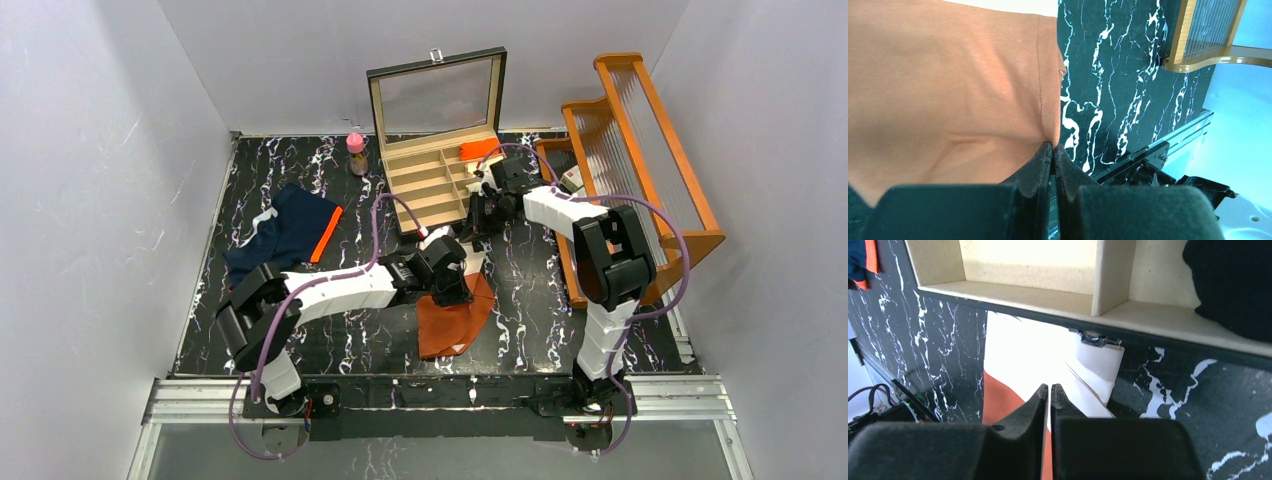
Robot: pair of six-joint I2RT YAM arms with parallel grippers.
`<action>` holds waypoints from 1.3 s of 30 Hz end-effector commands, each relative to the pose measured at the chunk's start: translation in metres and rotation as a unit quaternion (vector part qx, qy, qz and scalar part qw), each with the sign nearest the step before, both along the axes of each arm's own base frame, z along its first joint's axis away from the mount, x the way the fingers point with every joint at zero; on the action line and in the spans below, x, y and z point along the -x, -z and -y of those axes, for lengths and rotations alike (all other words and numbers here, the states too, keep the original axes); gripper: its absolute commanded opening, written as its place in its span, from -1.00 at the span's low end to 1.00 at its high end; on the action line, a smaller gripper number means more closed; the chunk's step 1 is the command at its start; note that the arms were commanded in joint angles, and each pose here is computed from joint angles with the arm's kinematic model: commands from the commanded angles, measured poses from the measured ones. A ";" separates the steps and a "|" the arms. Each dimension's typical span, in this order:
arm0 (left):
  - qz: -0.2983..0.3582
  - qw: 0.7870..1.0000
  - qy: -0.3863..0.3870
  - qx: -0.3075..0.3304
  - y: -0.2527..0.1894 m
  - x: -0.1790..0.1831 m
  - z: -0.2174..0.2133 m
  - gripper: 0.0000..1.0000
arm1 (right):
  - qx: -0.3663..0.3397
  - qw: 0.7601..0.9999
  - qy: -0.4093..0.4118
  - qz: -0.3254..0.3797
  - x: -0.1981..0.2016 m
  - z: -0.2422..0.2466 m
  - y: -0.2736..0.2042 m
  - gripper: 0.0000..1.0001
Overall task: Roll the underwear
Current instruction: Fold the underwear at the center of the board.
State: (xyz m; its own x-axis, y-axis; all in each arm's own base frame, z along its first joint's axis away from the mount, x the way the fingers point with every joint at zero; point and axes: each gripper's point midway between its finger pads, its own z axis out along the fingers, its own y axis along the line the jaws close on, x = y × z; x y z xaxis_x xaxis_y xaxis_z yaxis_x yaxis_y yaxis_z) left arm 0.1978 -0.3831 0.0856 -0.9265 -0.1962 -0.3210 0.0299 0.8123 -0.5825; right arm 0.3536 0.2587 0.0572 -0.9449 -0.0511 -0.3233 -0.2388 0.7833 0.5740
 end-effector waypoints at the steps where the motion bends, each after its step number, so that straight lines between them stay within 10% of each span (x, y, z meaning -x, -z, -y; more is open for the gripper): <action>1: 0.038 0.999 -0.022 -0.002 -0.022 -0.004 -0.020 -1.00 | -0.003 0.999 0.014 0.053 -0.007 0.003 -0.049 -0.54; 5: 0.034 0.999 -0.004 -0.010 -0.017 -0.001 -0.018 -1.00 | 0.052 0.995 0.068 0.047 0.002 0.031 -0.039 0.10; 12: 0.025 1.000 0.004 -0.017 -0.006 0.001 -0.016 -1.00 | 0.043 0.992 0.121 0.002 0.027 0.043 -0.021 0.41; 27: 0.022 1.000 0.007 -0.017 -0.003 0.002 -0.016 -1.00 | -0.002 0.990 0.135 -0.041 0.032 0.036 0.002 -0.14; 39: 0.026 1.000 0.005 -0.016 -0.007 0.002 -0.017 -1.00 | 0.011 0.989 0.139 -0.058 0.035 0.040 0.014 -0.23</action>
State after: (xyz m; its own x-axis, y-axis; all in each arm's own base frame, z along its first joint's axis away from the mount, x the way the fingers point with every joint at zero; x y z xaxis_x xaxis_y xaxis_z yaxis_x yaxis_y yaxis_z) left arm 0.1971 -0.3714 0.0931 -0.9133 -0.1857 -0.3625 0.0601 0.8188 -0.5709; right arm 0.3129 0.2168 0.0398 -0.9576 0.2077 -0.1998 0.0636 0.8285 0.5563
